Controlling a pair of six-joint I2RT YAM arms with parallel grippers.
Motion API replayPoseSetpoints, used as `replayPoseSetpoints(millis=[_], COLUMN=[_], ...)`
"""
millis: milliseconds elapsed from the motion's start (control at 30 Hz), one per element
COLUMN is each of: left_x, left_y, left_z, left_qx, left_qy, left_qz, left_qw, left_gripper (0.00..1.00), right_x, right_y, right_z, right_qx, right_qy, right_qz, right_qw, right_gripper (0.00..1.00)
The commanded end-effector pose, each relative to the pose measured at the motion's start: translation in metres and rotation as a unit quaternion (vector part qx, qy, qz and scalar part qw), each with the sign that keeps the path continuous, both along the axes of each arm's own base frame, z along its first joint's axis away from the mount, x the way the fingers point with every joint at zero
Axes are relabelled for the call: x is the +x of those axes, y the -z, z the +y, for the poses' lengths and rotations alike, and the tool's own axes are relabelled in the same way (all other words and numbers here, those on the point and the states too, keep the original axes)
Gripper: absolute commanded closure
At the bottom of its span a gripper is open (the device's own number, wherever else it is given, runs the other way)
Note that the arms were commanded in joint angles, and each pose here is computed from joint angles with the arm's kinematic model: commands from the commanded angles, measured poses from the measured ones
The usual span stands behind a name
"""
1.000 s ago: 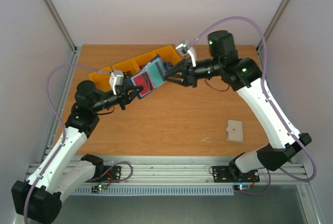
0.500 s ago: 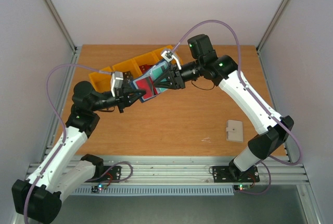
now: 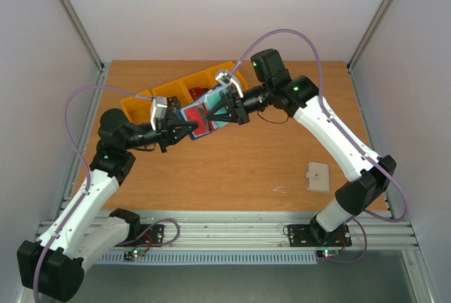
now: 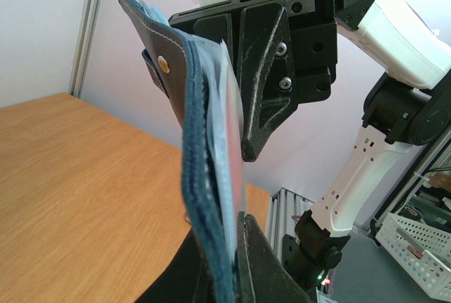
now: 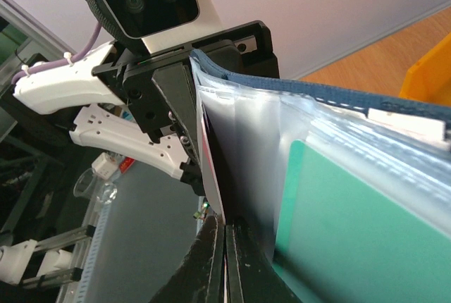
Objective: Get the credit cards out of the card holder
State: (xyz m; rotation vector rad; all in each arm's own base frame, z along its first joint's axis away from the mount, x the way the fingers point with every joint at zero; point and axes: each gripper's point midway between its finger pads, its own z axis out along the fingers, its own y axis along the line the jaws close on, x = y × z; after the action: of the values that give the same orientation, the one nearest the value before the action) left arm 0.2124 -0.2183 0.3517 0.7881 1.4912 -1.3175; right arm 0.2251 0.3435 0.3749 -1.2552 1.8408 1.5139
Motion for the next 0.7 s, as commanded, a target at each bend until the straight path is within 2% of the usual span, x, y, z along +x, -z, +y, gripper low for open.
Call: replayPoseSetpoints(millis=[0, 167, 467, 667], left_x=[-0.004, -0.008, -0.01, -0.004], left_y=[-0.025, -0.022, -0.022, -0.019], left_z=[0.001, 0.001, 0.001, 0.001], left_qx=[-0.018, -0.018, -0.017, -0.017], left_qy=[-0.001, 0.006, 0.01, -0.003], left_qz=[-0.054, -0.044, -0.043, -0.035], left_qw=[0.998, 0.999, 0.999, 0.999], left_gripper=[1.0, 0.87, 0.86, 0.94], right_x=[-0.006, -0.004, -0.005, -0.009], right_y=[-0.004, -0.014, -0.013, -0.018], right_z=[0.001, -0.009, -0.02, -0.023], right_qx=[0.01, 0.023, 0.005, 0.004], right_qy=[-0.014, -0.009, 0.005, 0.001], right_qz=[-0.009, -0.009, -0.021, -0.023], right_qw=[1.0, 1.0, 1.0, 1.0], right_gripper=[0.99, 0.99, 0.99, 0.99])
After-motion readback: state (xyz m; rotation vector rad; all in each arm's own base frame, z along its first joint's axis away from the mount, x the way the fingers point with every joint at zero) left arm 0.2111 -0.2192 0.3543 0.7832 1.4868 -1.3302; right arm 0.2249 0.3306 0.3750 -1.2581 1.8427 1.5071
